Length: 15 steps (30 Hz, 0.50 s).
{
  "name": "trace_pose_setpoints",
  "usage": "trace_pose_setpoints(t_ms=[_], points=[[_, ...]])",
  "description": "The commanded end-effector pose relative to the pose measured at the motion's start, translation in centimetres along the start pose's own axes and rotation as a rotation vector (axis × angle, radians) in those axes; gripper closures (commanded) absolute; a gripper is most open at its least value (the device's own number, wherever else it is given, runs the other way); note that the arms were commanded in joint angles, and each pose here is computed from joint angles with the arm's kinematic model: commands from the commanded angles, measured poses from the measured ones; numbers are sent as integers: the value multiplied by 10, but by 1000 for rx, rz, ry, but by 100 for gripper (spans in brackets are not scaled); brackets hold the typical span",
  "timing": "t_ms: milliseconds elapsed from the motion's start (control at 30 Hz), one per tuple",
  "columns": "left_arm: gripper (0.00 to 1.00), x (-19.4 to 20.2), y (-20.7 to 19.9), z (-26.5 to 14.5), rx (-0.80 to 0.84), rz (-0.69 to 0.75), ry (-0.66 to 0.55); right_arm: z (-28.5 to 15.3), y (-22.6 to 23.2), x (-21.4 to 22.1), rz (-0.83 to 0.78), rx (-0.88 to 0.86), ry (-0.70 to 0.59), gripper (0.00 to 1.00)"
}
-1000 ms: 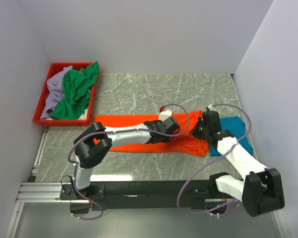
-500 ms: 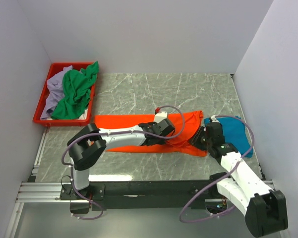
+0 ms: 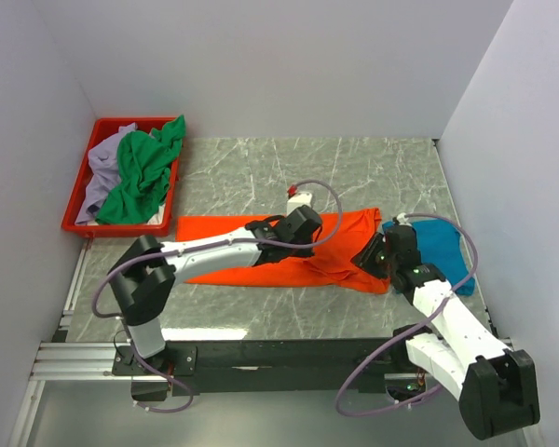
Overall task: Fold and stack the t-shirts
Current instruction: Fold the tshirt
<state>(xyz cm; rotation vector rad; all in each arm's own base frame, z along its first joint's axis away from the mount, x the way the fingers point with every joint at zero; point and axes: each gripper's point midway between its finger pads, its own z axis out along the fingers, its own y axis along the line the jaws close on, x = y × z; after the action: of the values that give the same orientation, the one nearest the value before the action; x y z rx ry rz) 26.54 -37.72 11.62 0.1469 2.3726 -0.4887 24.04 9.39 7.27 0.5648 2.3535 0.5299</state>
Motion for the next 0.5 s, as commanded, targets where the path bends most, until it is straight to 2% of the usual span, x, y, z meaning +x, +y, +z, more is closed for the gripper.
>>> trace_pose_setpoints(t_ms=[0, 200, 300, 467], points=[[76, -11, -28, 16, 90, 5, 3, 5, 8, 2, 33, -44, -3, 63], [83, 21, -11, 49, 88, -22, 100, 16, -7, 32, 71, -33, 60, 67], [87, 34, -6, 54, 92, -24, 124, 16, -13, 44, 95, -26, 83, 72], [88, 42, 0, 51, 93, -31, 134, 9, -19, 54, 115, -27, 97, 74]])
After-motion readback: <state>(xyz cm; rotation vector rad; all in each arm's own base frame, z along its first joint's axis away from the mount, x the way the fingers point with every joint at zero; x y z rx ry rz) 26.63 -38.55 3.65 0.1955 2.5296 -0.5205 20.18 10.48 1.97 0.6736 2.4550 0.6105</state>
